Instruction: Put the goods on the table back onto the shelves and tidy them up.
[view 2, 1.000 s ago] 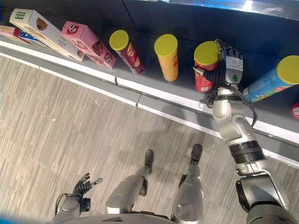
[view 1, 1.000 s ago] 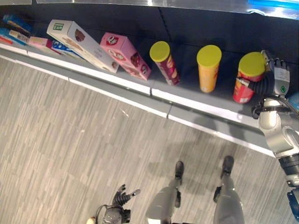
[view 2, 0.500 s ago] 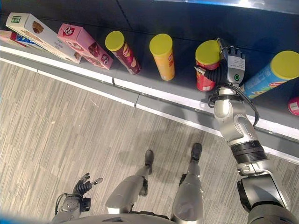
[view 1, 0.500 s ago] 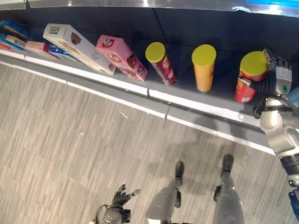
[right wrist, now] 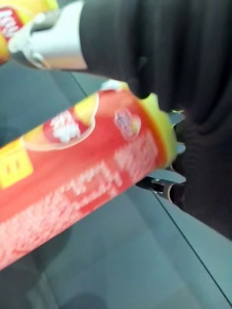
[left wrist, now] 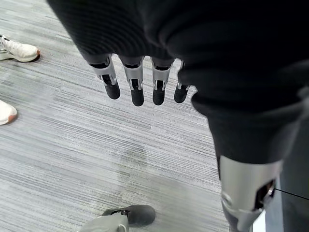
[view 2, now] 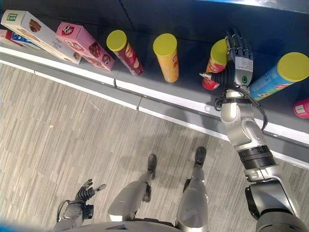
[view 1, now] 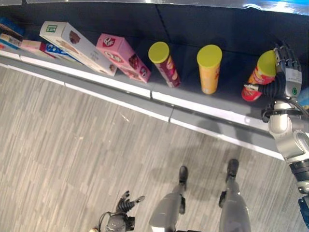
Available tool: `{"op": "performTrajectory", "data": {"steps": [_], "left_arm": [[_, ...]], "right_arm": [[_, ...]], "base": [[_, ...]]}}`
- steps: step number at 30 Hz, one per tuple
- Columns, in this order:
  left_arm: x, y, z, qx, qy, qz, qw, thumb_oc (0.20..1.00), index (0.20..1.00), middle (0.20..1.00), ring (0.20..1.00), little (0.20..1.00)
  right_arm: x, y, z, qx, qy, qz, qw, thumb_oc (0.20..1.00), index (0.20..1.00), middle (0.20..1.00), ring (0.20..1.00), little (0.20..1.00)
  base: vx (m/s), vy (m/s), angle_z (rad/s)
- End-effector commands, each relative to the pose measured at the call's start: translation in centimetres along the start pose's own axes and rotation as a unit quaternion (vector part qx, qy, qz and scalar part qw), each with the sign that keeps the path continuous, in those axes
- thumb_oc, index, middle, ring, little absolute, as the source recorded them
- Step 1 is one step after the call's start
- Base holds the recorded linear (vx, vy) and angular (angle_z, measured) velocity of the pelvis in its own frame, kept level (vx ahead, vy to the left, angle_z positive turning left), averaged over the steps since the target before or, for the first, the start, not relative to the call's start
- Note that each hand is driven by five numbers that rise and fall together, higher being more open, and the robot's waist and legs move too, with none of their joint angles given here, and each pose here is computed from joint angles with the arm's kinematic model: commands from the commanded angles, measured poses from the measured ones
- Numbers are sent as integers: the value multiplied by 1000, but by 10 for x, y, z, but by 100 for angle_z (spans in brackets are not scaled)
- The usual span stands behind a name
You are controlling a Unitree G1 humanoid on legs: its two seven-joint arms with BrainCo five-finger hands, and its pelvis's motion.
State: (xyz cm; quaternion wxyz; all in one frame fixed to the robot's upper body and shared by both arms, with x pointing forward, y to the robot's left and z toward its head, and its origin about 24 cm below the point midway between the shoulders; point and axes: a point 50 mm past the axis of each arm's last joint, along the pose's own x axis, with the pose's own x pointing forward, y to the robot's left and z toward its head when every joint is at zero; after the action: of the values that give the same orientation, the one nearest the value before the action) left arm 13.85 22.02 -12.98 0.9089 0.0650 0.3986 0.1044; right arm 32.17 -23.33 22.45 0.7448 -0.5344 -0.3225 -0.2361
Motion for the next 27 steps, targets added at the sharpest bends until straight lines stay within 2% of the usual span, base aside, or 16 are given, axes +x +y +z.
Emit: {"op": "performTrajectory", "data": {"steps": [1, 7, 9, 10, 11, 13, 16, 18, 21, 23, 27], "left_arm": [[3, 21, -1, 41, 12, 20, 999, 1000, 1000, 1000, 1000, 1000], [3, 25, -7, 47, 37, 24, 998, 1000, 1000, 1000, 1000, 1000], [2, 34, -17, 50, 62, 37, 996, 1000, 1000, 1000, 1000, 1000], [2, 34, -17, 51, 63, 37, 996, 1000, 1000, 1000, 1000, 1000], [1, 41, -18, 52, 66, 42, 996, 1000, 1000, 1000, 1000, 1000], [0, 47, -20, 58, 71, 44, 995, 1000, 1000, 1000, 1000, 1000], [0, 50, -20, 60, 70, 41, 995, 1000, 1000, 1000, 1000, 1000], [0, 55, -20, 59, 74, 42, 995, 1000, 1000, 1000, 1000, 1000], [0, 56, -21, 58, 75, 44, 995, 1000, 1000, 1000, 1000, 1000], [-2, 58, -26, 55, 86, 43, 994, 1000, 1000, 1000, 1000, 1000], [-2, 59, -28, 52, 92, 40, 994, 1000, 1000, 1000, 1000, 1000]], "right_arm": [[11, -25, 15, 1, -53, -61, 997, 1000, 1000, 1000, 1000, 1000], [-4, -41, 25, 26, -81, -69, 994, 1000, 1000, 1000, 1000, 1000], [-29, -31, 25, 81, -74, 13, 994, 1000, 1000, 1000, 1000, 1000], [-29, -32, 25, 81, -74, 14, 994, 1000, 1000, 1000, 1000, 1000], [-44, -21, 22, 122, -64, 90, 986, 1000, 1000, 1000, 1000, 1000], [-68, -7, 18, 181, -42, 188, 964, 1000, 1000, 1000, 1000, 1000], [-78, -1, 16, 202, -29, 226, 953, 1000, 1000, 1000, 1000, 1000], [-124, 17, 4, 311, 58, 328, 890, 1000, 1000, 1000, 1000, 1000], [-143, 20, -2, 328, 92, 350, 873, 1000, 1000, 1000, 1000, 1000], [-175, 30, -13, 357, 164, 383, 836, 1000, 1000, 1000, 1000, 1000], [-237, 52, -42, 356, 316, 421, 772, 1000, 1000, 1000, 1000, 1000]], "base": [[0, 0, 0], [14, 16, -2], [100, 120, -22], [75, 166, -43], [41, 157, -52], [25, 171, -40], [8, 107, -47], [-24, 276, -27], [-22, 145, -23], [-58, 199, -27], [-85, 101, -28]]}}
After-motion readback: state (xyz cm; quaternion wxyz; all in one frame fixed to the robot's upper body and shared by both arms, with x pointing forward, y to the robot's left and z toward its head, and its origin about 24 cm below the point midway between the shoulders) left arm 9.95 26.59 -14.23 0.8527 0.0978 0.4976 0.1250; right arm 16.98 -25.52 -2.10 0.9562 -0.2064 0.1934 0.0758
